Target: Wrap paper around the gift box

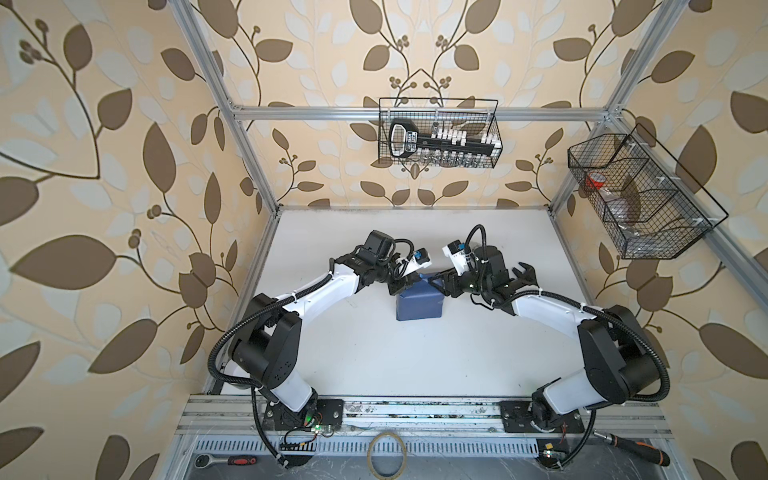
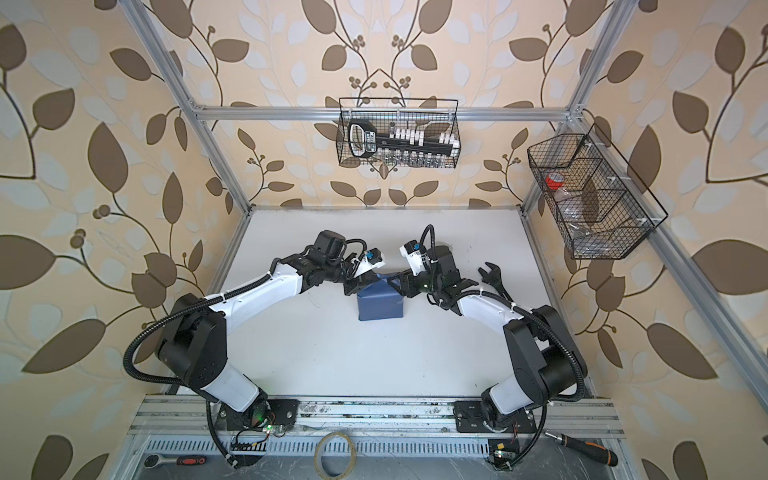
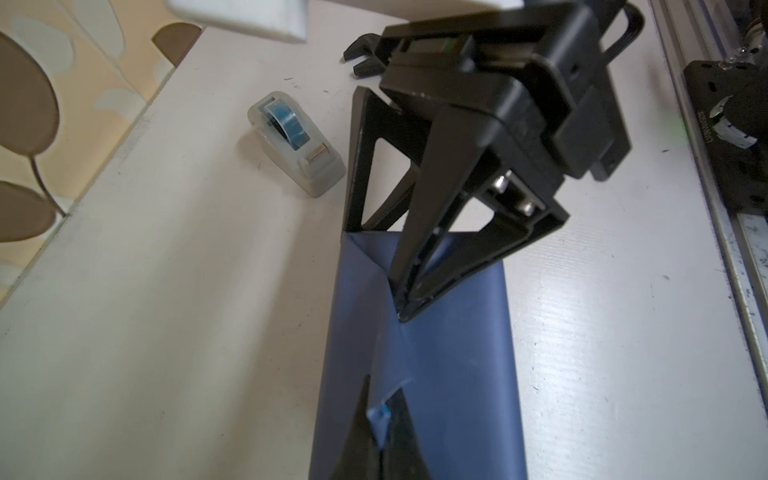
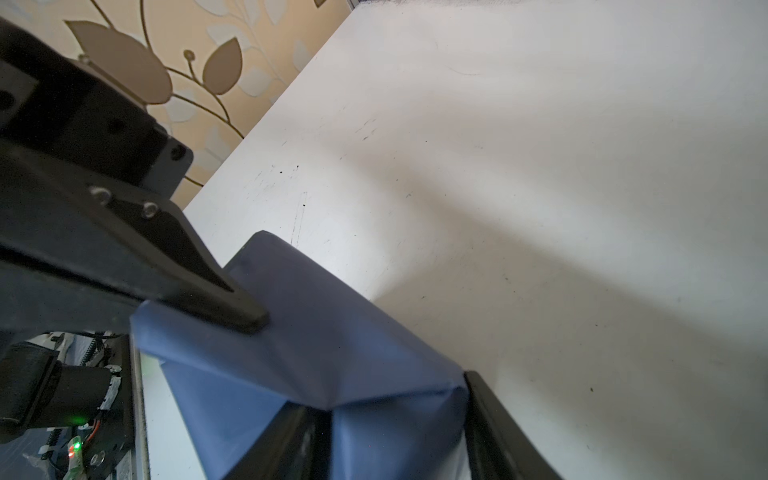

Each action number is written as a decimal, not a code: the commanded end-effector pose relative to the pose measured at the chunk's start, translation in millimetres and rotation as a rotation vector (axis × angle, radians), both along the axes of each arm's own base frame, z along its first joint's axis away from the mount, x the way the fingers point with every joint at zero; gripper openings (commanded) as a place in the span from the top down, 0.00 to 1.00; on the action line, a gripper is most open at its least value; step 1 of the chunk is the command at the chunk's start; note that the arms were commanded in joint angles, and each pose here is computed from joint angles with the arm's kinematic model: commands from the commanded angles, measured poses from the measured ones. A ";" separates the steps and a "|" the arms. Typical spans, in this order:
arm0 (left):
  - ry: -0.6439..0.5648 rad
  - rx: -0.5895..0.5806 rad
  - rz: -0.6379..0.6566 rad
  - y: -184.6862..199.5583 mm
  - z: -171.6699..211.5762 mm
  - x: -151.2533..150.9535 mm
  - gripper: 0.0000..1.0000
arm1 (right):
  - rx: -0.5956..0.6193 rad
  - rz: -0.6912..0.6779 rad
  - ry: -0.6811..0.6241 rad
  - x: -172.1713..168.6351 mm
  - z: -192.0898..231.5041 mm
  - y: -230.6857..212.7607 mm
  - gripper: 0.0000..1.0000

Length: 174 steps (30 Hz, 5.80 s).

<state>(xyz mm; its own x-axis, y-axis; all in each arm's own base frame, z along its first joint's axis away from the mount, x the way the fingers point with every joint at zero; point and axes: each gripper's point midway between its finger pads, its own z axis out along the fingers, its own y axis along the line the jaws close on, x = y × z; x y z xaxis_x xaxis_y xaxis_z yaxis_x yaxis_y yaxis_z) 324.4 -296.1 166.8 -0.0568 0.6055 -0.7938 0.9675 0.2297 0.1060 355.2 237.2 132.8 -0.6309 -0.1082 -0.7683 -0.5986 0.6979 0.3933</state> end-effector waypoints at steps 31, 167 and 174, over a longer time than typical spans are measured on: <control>0.158 0.069 -0.091 1.6 -19.5 -38.9 0.70 | 0.017 -0.146 0.060 12.8 25.7 -8.0 0.26; 0.776 -0.220 0.818 75.1 -77.2 -16.9 0.08 | 0.063 -0.195 0.171 -24.9 15.7 -5.4 0.00; 0.772 -0.219 0.823 75.1 -77.1 -14.7 0.08 | -0.005 -0.157 0.202 -33.4 -5.4 10.4 0.00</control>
